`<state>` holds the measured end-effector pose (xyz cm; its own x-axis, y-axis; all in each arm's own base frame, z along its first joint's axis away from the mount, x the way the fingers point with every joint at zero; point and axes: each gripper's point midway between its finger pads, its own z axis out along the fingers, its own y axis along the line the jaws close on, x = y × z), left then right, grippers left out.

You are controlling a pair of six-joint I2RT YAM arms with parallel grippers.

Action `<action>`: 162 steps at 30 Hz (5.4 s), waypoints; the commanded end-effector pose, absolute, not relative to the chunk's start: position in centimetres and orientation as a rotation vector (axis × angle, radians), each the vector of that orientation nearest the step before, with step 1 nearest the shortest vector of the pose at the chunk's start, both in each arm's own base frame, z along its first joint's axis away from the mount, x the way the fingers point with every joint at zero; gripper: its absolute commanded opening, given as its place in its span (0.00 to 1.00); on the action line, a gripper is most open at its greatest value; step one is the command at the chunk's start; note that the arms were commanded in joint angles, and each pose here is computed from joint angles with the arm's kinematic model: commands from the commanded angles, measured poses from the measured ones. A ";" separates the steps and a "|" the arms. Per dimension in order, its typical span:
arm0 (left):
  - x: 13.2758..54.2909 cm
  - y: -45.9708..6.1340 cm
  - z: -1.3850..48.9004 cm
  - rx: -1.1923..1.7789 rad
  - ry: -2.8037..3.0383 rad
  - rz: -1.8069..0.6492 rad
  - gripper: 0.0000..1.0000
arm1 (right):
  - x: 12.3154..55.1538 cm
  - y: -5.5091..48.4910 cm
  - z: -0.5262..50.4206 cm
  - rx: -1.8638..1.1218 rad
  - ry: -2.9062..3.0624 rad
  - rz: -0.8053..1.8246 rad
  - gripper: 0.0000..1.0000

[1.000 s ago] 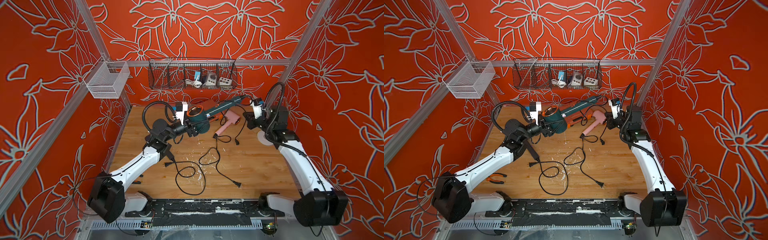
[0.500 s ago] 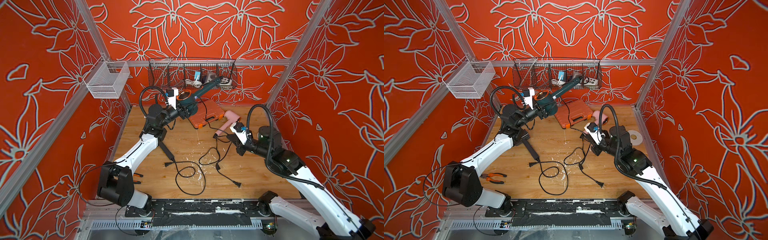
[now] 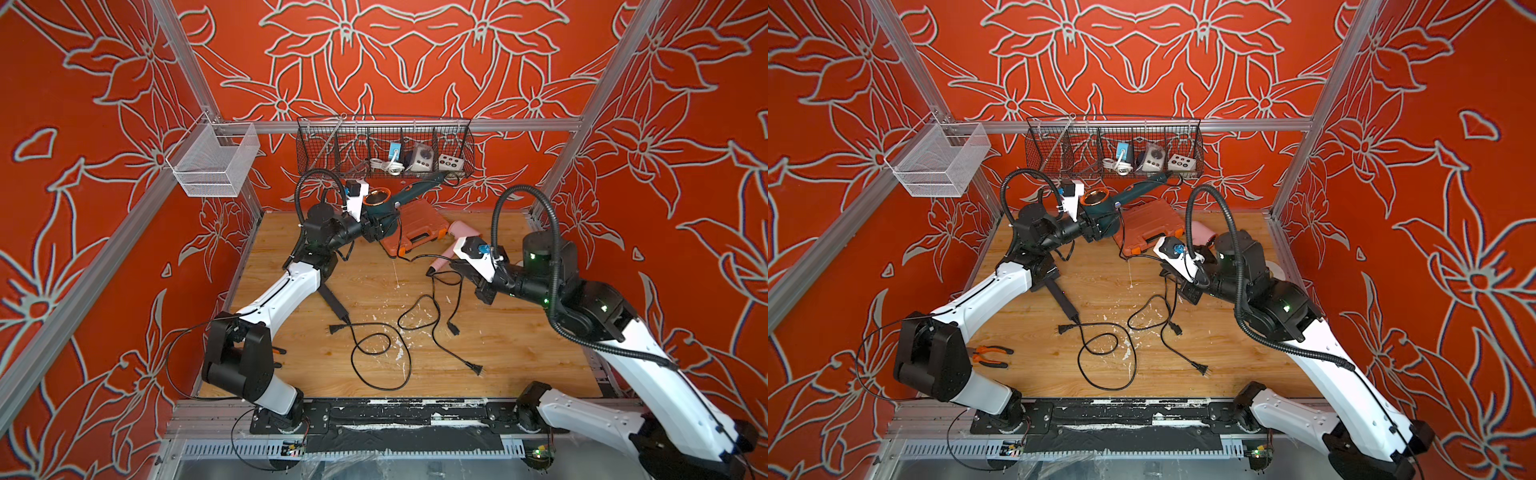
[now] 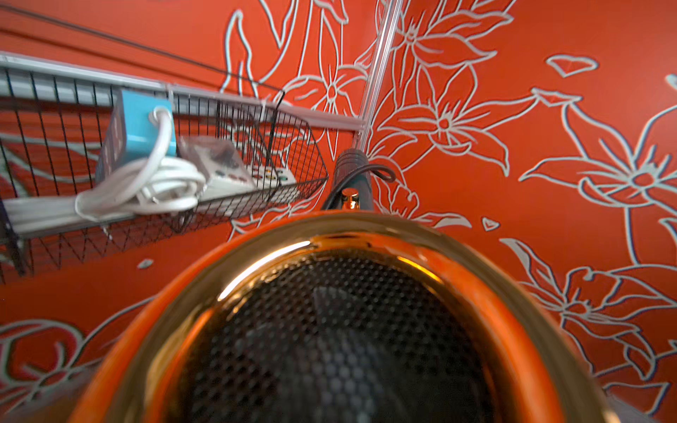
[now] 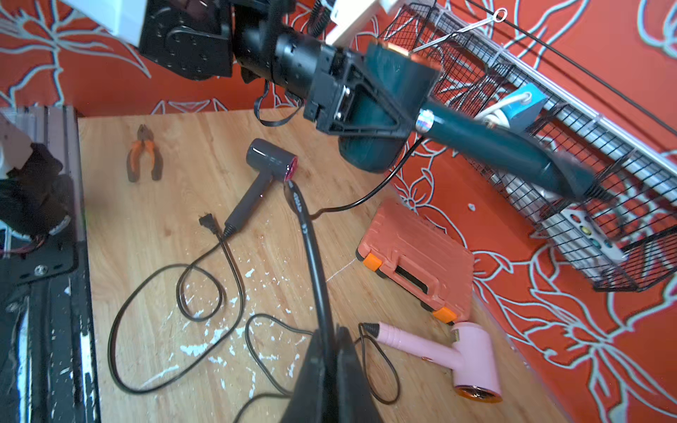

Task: Wrap the cord around the hair dryer
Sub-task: Wrap the power cord around the hair dryer.

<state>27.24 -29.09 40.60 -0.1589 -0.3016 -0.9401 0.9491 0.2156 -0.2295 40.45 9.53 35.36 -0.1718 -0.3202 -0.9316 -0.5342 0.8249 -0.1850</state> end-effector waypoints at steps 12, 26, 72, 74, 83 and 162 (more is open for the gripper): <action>34.2 -24.1 45.4 0.496 1.119 -1.144 0.00 | 33.7 15.7 29.1 -0.641 1.830 0.416 0.00; 41.7 -22.3 40.2 0.574 1.354 -0.858 0.00 | 21.1 21.0 34.9 -1.195 1.657 0.338 0.00; 20.8 -30.6 32.6 1.164 1.478 -1.292 0.00 | 40.0 16.4 49.2 -1.134 1.445 -0.318 0.00; 20.3 -30.7 34.0 1.161 1.427 -1.322 0.00 | 40.5 16.3 47.2 -1.128 1.483 -0.250 0.00; 19.5 -30.3 40.0 1.111 1.236 -1.394 0.00 | 39.7 15.5 39.0 -1.032 1.654 0.040 0.00; 30.1 -30.2 25.0 1.058 1.885 -0.771 0.00 | 30.5 16.7 48.1 -1.272 1.446 -0.451 0.00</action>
<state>32.78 -29.48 23.75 -0.3885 0.3461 -0.8540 0.8199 0.5528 -0.1489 29.84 17.53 45.80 0.1309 -0.8154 -0.5639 -0.5484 0.4144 -0.7264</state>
